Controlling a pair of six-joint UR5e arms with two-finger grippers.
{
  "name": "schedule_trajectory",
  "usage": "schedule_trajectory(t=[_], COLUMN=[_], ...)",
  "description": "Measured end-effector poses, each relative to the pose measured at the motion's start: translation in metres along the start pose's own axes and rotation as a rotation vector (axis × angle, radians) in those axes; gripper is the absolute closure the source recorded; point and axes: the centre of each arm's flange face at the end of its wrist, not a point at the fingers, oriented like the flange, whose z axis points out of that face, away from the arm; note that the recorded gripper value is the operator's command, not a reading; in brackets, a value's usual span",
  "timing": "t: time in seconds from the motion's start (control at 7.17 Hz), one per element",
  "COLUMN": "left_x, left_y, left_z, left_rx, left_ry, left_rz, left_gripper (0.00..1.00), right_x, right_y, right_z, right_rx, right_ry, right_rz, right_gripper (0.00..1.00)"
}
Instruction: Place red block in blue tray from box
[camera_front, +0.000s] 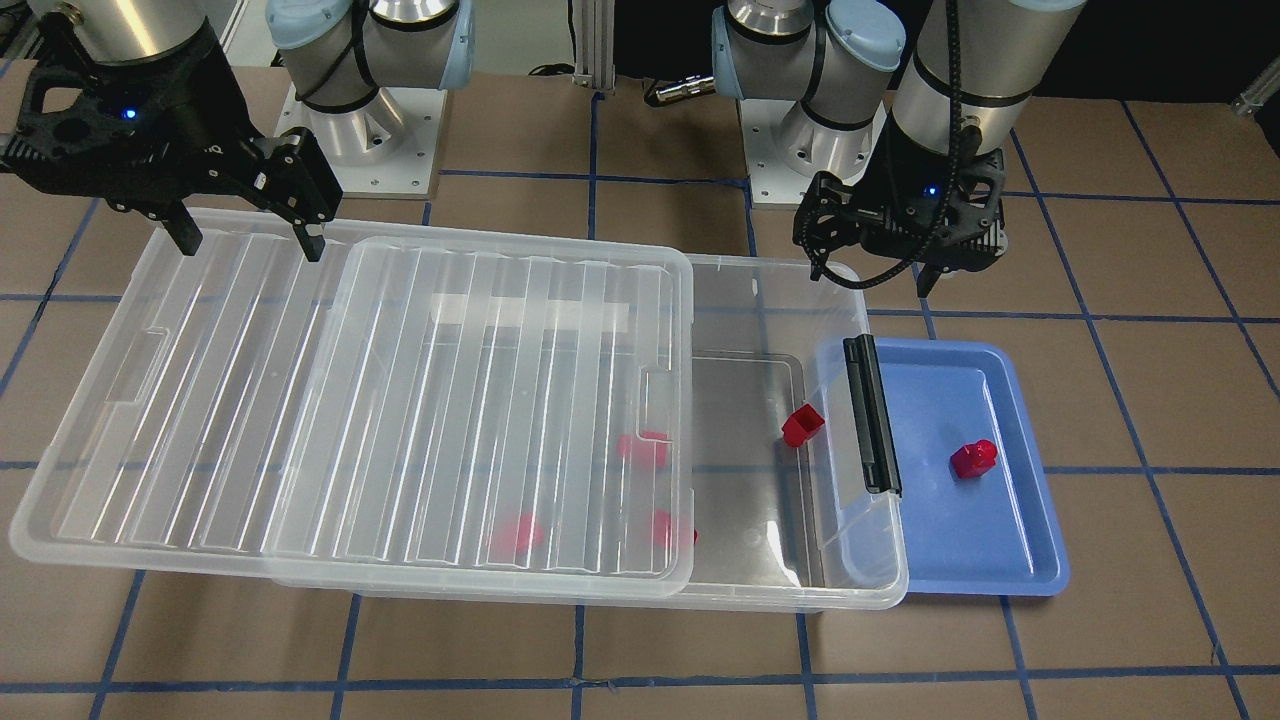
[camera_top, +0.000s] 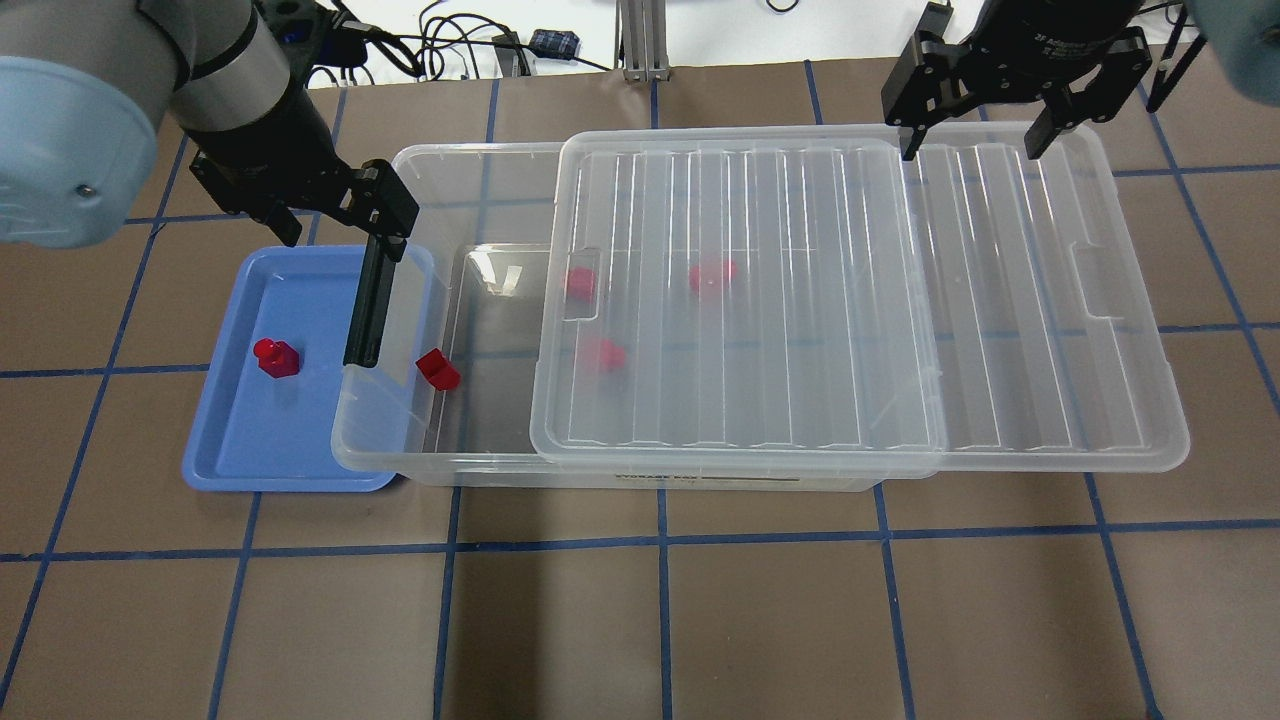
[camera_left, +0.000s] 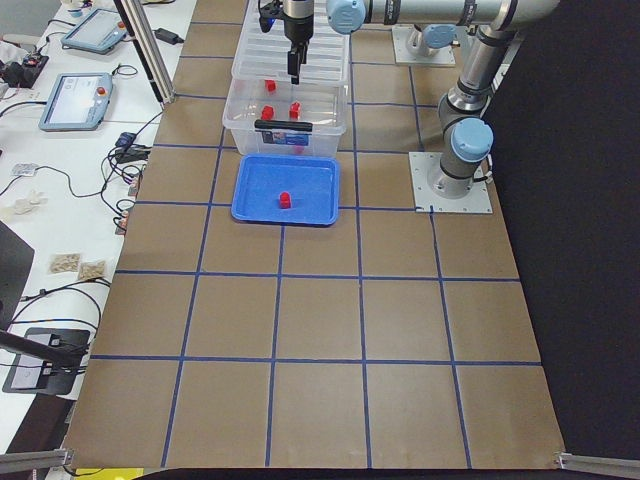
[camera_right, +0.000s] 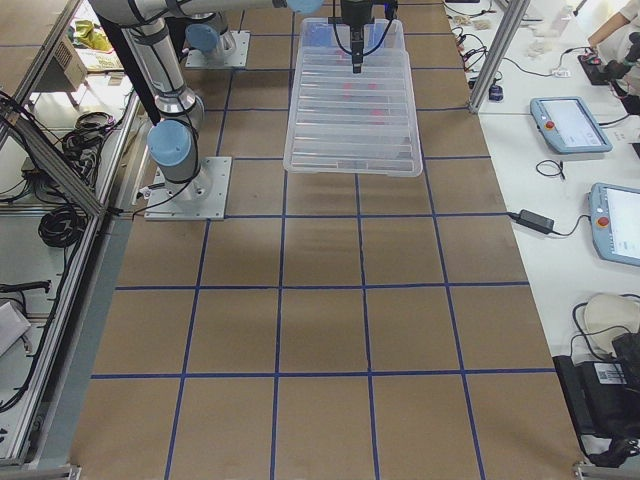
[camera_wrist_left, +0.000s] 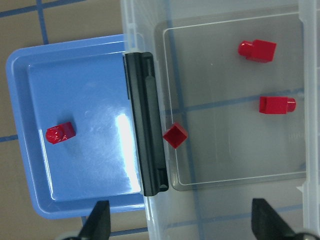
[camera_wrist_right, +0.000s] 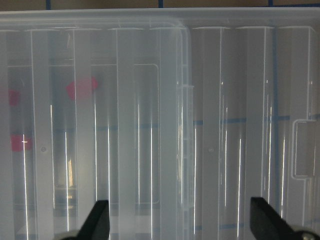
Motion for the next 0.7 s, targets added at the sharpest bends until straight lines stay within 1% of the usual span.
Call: schedule_trajectory(t=[0.28, 0.7], left_x=[-0.014, -0.030], left_y=[0.009, 0.017], left_z=[-0.006, -0.009], left_rx=[-0.014, -0.033], left_ry=[0.003, 0.010], left_rz=[0.029, 0.012], left_gripper=[0.00, 0.00], right_x=[0.000, 0.000], right_y=[0.000, 0.000], right_z=[0.000, 0.000], right_rx=[0.001, 0.000], right_ry=[0.001, 0.002], right_rz=[0.000, 0.000], right_gripper=[0.00, 0.00])
